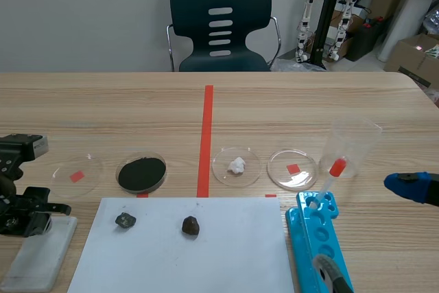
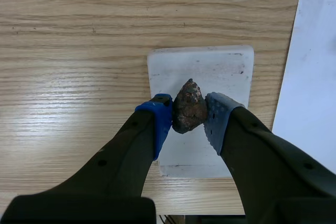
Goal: Rub the mineral on the streak plate
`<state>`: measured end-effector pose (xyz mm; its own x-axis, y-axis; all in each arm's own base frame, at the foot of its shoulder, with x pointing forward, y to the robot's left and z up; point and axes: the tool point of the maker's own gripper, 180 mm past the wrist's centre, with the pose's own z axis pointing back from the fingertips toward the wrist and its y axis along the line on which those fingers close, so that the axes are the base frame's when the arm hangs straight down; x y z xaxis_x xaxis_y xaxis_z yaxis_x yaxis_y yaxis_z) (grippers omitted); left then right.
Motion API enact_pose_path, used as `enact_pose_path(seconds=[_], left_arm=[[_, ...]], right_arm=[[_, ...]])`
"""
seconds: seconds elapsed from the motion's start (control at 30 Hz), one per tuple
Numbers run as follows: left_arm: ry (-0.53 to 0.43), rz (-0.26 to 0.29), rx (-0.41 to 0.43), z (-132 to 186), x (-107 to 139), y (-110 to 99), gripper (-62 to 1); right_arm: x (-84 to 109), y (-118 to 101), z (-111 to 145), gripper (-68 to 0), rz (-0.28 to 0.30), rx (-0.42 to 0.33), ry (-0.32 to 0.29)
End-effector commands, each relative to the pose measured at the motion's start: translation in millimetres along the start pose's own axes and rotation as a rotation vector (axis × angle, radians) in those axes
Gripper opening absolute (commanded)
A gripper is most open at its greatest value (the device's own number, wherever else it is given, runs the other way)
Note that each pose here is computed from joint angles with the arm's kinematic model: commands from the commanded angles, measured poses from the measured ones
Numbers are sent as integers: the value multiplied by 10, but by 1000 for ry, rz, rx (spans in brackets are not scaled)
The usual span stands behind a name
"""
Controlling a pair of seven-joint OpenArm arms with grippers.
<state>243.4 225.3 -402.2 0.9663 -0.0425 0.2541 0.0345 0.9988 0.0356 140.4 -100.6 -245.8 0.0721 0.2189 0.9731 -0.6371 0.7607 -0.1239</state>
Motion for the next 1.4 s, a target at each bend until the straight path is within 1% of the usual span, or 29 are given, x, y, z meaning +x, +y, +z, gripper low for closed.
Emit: enact_pose_path(seconds=[0.0, 0.33, 0.67, 0.83, 0.9, 0.97, 1.03, 1.1, 1.2, 1.37], left_arm=[[-27, -5, -16, 13, 99, -65, -519], [-27, 0, -45, -55, 119, -157, -519], [-3, 11, -26, -116, 48, -84, -519], [-15, 13, -27, -116, 70, -84, -519], [-24, 22, -45, -115, 86, -116, -519], [-33, 27, -101, -106, 106, -218, -519], [-41, 27, -136, -99, 121, -280, -519], [-43, 25, -139, -98, 124, -284, -519], [-39, 5, -96, -107, 114, -209, -519], [-21, -6, 32, -115, 81, 23, -519]], right_arm=[[76, -8, -12, -22, -3, -3, -30], [75, -8, -12, -22, -3, -3, -29], [76, -8, -12, -22, -3, -3, -30], [76, -8, -12, -22, -3, -3, -30], [76, -8, -12, -22, -3, -3, -30], [76, -8, -12, -22, -3, -3, -30], [76, -8, -12, -22, -3, -3, -30], [76, -8, -12, -22, -3, -3, -30], [76, -8, -12, -22, -3, -3, -30], [76, -8, -12, -22, -3, -3, -30]])
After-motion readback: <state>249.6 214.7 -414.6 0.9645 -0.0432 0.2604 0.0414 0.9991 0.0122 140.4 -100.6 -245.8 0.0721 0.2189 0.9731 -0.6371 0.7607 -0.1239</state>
